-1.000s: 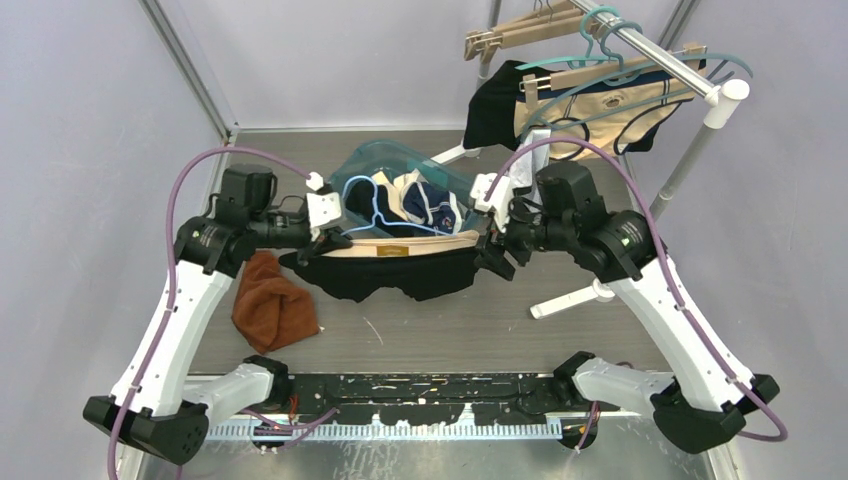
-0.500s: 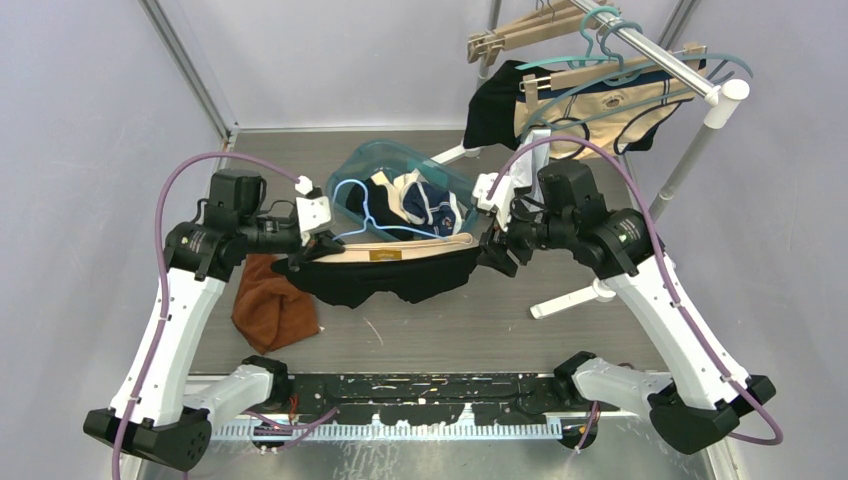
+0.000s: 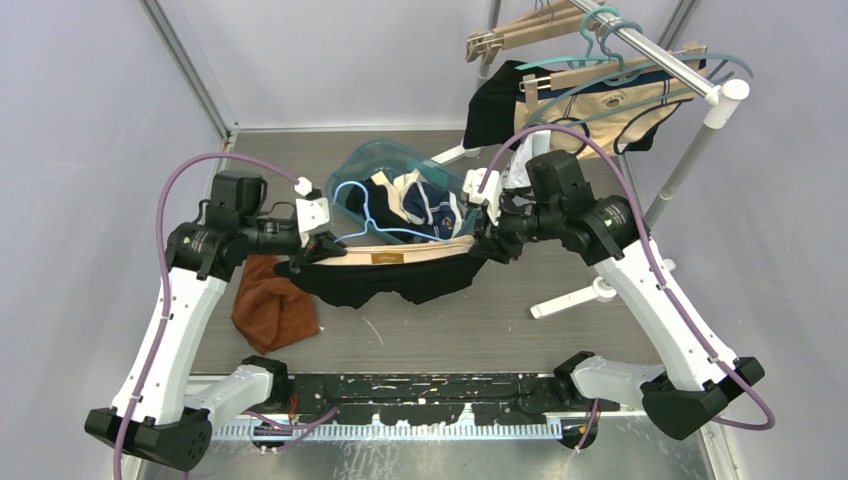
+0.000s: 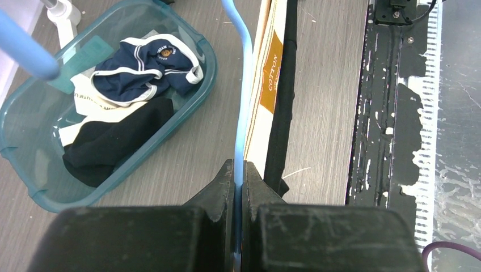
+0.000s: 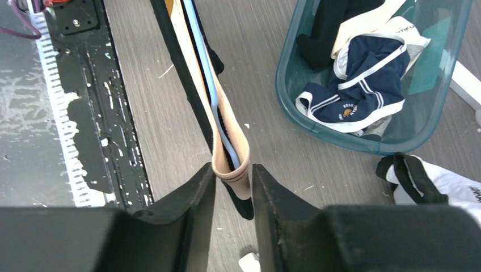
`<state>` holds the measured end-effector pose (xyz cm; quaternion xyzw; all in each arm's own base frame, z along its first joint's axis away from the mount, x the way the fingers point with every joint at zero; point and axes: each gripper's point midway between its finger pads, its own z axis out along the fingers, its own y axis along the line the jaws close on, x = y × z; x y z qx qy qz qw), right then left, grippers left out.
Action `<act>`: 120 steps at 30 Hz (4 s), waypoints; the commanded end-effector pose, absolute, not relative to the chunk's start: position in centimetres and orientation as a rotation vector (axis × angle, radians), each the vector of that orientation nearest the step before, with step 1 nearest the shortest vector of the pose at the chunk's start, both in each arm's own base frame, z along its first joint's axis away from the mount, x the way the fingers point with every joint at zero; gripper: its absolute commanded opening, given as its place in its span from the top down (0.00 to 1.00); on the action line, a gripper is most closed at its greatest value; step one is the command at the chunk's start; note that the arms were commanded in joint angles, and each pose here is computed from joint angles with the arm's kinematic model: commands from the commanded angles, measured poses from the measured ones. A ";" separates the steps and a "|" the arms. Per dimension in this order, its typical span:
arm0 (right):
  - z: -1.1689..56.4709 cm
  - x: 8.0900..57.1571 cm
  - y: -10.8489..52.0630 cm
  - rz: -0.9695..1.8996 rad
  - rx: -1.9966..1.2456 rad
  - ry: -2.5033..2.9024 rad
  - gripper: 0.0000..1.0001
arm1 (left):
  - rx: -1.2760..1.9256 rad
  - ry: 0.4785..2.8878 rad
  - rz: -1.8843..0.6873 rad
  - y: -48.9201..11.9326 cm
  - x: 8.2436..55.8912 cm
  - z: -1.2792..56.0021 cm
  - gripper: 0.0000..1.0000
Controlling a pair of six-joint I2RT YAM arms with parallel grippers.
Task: Remove the underwear clipped to the hanger
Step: Remove the underwear from the hanger.
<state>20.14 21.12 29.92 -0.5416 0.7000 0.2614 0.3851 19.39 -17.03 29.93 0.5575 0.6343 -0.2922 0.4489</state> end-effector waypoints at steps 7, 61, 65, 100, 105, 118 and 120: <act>31.7 20.6 20.7 0.598 -1.365 1.703 0.94 | 1.371 1.500 -0.730 -17.2 19.0 31.0 1.00; 29.0 22.8 16.0 0.660 -1.088 1.815 0.96 | 1.346 1.647 -0.625 -17.1 23.8 30.7 1.00; 28.3 22.6 16.3 0.694 -1.064 1.827 0.91 | 1.341 1.676 -0.626 -17.7 24.3 30.8 1.00; 33.8 21.8 18.5 0.617 -1.260 1.675 0.04 | 1.636 1.757 -0.512 -20.0 22.7 28.3 1.00; 32.9 21.5 22.3 0.673 -1.365 1.617 0.04 | 1.682 1.745 -0.536 -21.3 22.2 28.6 1.00; 29.5 22.2 25.2 0.762 -1.434 1.639 0.65 | 1.699 1.751 -0.593 -22.7 21.8 27.9 1.00; 29.3 22.2 25.2 0.761 -1.433 1.643 0.81 | 1.700 1.753 -0.596 -22.7 21.8 27.6 1.00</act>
